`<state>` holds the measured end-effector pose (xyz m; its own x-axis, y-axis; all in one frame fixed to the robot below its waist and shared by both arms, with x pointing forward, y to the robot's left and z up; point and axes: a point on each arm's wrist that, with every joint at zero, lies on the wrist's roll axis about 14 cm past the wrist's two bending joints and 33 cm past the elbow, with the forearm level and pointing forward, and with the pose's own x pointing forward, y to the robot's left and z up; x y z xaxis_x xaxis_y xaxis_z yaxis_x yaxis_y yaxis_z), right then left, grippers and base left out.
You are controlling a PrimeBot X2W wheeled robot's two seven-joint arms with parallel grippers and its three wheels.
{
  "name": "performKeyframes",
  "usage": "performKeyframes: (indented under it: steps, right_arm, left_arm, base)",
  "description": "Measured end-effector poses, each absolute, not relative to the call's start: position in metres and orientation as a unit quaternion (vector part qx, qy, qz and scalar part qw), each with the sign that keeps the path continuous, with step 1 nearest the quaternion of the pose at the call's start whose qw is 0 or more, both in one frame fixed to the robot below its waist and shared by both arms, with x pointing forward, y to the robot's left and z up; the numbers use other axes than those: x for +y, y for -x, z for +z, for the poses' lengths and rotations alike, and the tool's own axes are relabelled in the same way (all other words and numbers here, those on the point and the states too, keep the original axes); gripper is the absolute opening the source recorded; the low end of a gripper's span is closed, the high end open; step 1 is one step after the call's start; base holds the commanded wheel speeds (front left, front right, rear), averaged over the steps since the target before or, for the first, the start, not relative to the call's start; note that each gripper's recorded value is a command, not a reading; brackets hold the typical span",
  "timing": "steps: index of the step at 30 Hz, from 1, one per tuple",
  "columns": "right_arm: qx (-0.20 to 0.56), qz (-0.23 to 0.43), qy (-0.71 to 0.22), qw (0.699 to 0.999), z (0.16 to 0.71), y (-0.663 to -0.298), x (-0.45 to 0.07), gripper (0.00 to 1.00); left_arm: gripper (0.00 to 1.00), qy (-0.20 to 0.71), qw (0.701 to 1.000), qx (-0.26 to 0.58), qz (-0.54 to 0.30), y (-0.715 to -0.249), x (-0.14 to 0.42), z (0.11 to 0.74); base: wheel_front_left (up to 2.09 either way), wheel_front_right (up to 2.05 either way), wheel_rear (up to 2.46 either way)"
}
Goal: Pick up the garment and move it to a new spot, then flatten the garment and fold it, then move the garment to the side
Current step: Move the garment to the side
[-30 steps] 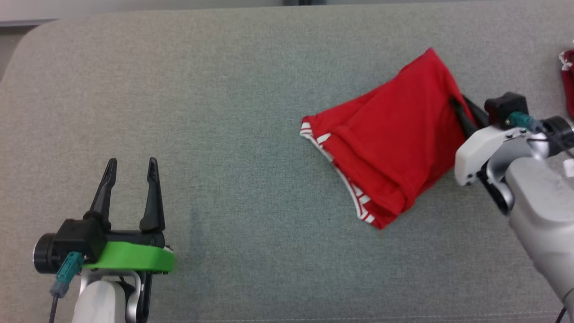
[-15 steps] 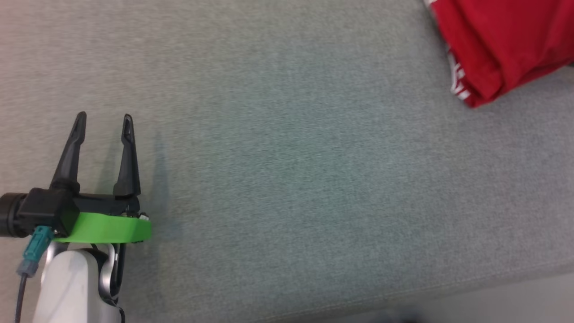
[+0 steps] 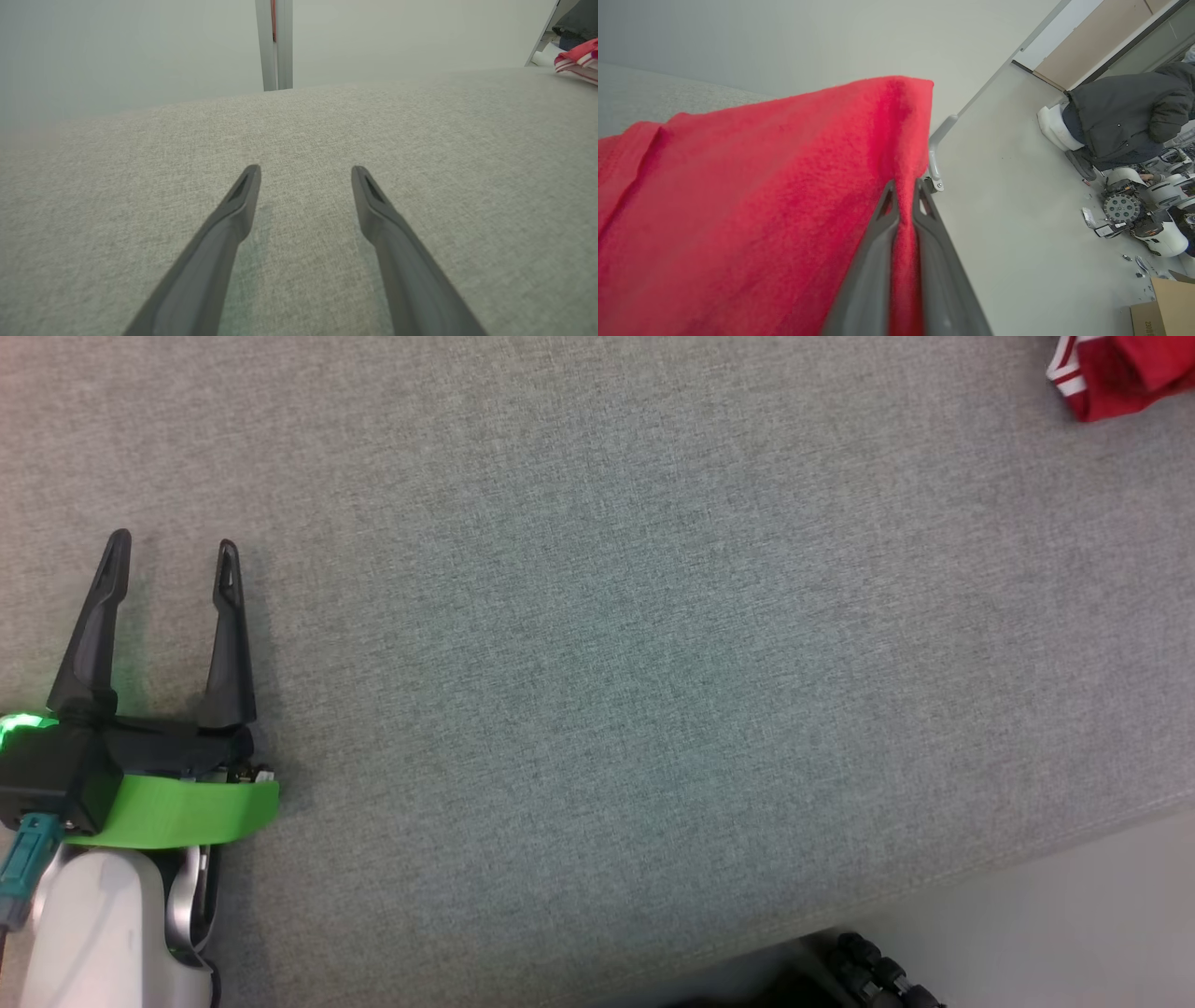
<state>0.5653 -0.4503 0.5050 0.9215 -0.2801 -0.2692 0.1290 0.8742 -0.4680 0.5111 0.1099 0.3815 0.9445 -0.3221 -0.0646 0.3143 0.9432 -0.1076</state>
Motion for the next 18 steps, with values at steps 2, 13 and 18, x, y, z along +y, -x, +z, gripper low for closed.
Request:
performKeyframes:
  steps: [2, 13, 18]
  right_arm:
    - [0.177, -0.116, 0.229, 0.95, 0.499, -0.564, -0.457, 0.07]
    - [0.147, -0.104, 0.265, 0.947, 0.497, -0.582, -0.449, 1.0]
    - [0.109, -0.078, 0.261, 0.956, 0.512, -0.591, -0.425, 1.0]
  left_arm:
    - [1.0, 0.048, 0.985, 0.042, -0.163, -0.512, 0.109, 0.378]
    - [1.0, 0.043, 0.986, 0.05, -0.155, -0.511, 0.115, 0.374]
    - [1.0, 0.05, 0.987, 0.052, -0.144, -0.508, 0.118, 0.378]
  base:
    - [0.0, 0.0, 0.0]
    - [0.0, 0.0, 0.0]
    - [0.0, 0.0, 0.0]
